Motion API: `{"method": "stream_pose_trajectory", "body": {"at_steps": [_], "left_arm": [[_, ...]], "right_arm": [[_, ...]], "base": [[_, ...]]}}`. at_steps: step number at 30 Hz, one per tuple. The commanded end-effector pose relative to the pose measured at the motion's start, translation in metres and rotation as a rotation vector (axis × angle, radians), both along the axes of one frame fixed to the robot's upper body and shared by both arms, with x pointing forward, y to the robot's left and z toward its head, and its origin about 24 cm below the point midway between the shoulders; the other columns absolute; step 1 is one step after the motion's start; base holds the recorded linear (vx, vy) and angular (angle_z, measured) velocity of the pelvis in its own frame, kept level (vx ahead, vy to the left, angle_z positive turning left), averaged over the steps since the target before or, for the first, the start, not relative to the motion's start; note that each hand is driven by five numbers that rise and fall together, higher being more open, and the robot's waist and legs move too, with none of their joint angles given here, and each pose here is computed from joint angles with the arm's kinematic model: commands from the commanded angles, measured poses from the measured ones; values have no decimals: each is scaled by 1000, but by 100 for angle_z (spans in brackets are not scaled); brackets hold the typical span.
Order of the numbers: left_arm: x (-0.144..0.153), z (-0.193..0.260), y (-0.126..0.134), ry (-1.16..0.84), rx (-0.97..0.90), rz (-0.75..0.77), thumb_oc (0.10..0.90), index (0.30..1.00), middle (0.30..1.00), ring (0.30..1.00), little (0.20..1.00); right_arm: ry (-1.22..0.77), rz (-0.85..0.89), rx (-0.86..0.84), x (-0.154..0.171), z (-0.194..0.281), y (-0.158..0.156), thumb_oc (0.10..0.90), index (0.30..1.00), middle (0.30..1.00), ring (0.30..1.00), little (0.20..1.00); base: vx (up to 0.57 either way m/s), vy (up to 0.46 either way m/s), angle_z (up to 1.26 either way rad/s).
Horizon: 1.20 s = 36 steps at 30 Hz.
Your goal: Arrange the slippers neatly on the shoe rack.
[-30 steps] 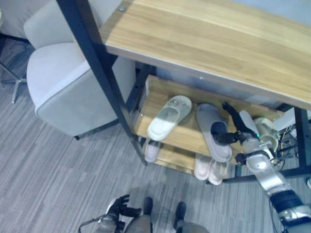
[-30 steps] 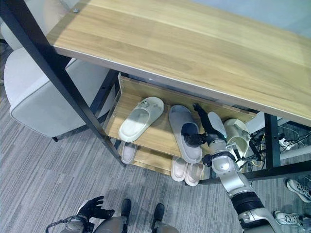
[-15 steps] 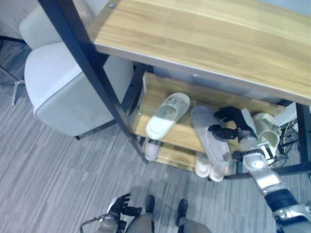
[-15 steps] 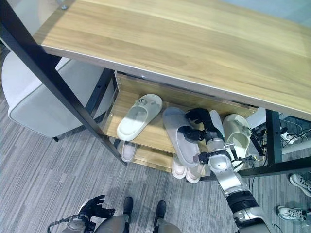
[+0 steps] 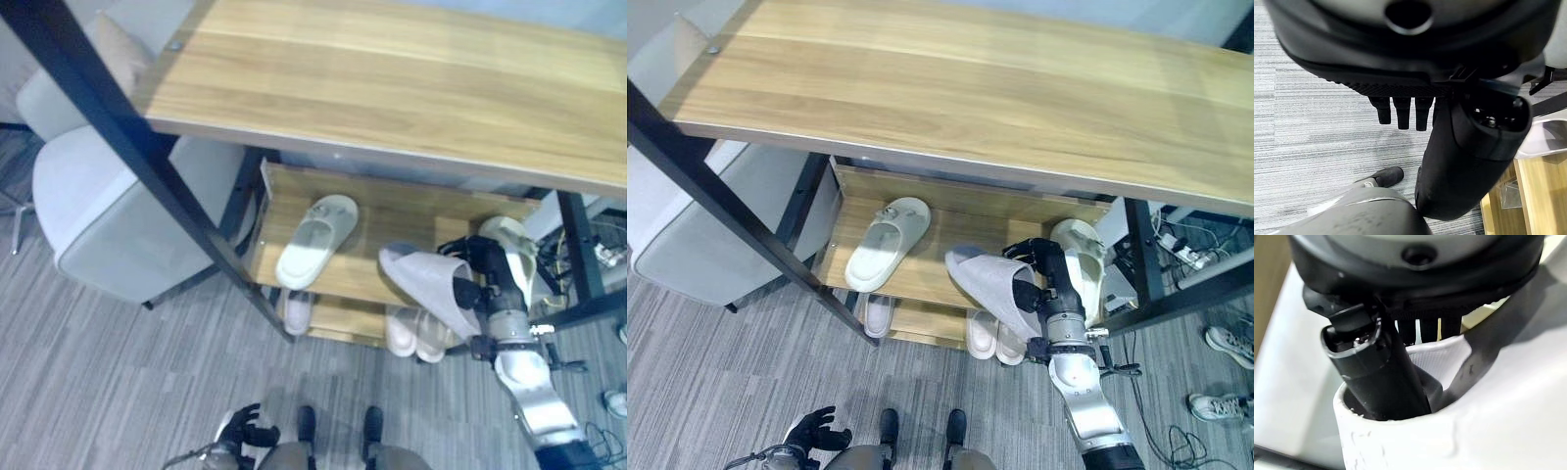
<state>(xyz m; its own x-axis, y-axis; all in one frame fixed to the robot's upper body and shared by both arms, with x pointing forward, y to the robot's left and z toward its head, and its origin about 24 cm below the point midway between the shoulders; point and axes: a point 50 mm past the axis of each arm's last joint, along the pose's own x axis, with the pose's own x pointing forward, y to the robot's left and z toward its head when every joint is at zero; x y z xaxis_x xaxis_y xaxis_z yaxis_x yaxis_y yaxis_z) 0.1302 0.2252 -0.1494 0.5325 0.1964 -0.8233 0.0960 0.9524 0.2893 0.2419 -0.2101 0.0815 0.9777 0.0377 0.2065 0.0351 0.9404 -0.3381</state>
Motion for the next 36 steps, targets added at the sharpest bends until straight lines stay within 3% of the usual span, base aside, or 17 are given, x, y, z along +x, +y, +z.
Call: {"method": "stream_pose_trajectory", "body": {"at_steps": [1, 5, 10, 12, 14, 16, 18, 23, 28, 33, 36], "left_arm": [[-30, -8, 8, 108, 28, -4, 800, 900, 900, 900, 900], [-1, 10, 33, -83, 30, 209, 800, 900, 900, 900, 900], [21, 21, 39, -199, 19, 320, 800, 900, 900, 900, 900], [39, 30, 36, -293, -5, 397, 800, 900, 900, 900, 900], [46, 34, 36, -331, -6, 429, 800, 900, 900, 900, 900], [67, 47, 25, -472, -66, 539, 800, 900, 900, 900, 900], [72, 50, 21, -500, -94, 561, 800, 900, 900, 900, 900], [96, 82, 11, -695, -111, 540, 800, 900, 900, 900, 900], [101, 99, 18, -785, -105, 537, 800, 900, 900, 900, 900], [77, 93, 34, -760, -33, 529, 800, 900, 900, 900, 900], [64, 81, 40, -703, -27, 591, 800, 900, 900, 900, 900]], "right_arm": [[-179, 302, 81, -8, 42, 28, 400, 300, 300, 300, 300], [2, 371, 46, -12, 6, 34, 400, 300, 300, 300, 300], [-1, 341, 57, 7, 7, 33, 400, 300, 300, 300, 300], [-130, 331, 45, 30, 39, 37, 400, 300, 300, 300, 300], [-184, 330, 24, 36, 52, 40, 400, 300, 300, 300, 300], [-422, 288, -15, 55, 109, 48, 400, 300, 300, 300, 300], [-479, 271, -19, 56, 122, 49, 400, 300, 300, 300, 300], [-903, 153, -19, 68, 257, 59, 400, 300, 300, 300, 300], [-947, -19, 29, 85, 318, 41, 400, 300, 300, 300, 300], [-923, -163, 93, 94, 331, 8, 400, 300, 300, 300, 300], [-937, -172, 89, 94, 333, 9, 400, 300, 300, 300, 300]], "base": [[-200, -25, -7], [-176, -51, -3], [-116, -40, 6], [-170, -84, -6], [-117, -53, -2], [-176, -81, 4], [-83, -46, 13], [8, -47, 23], [56, -24, 32], [58, -36, 13], [45, 10, -1]]}}
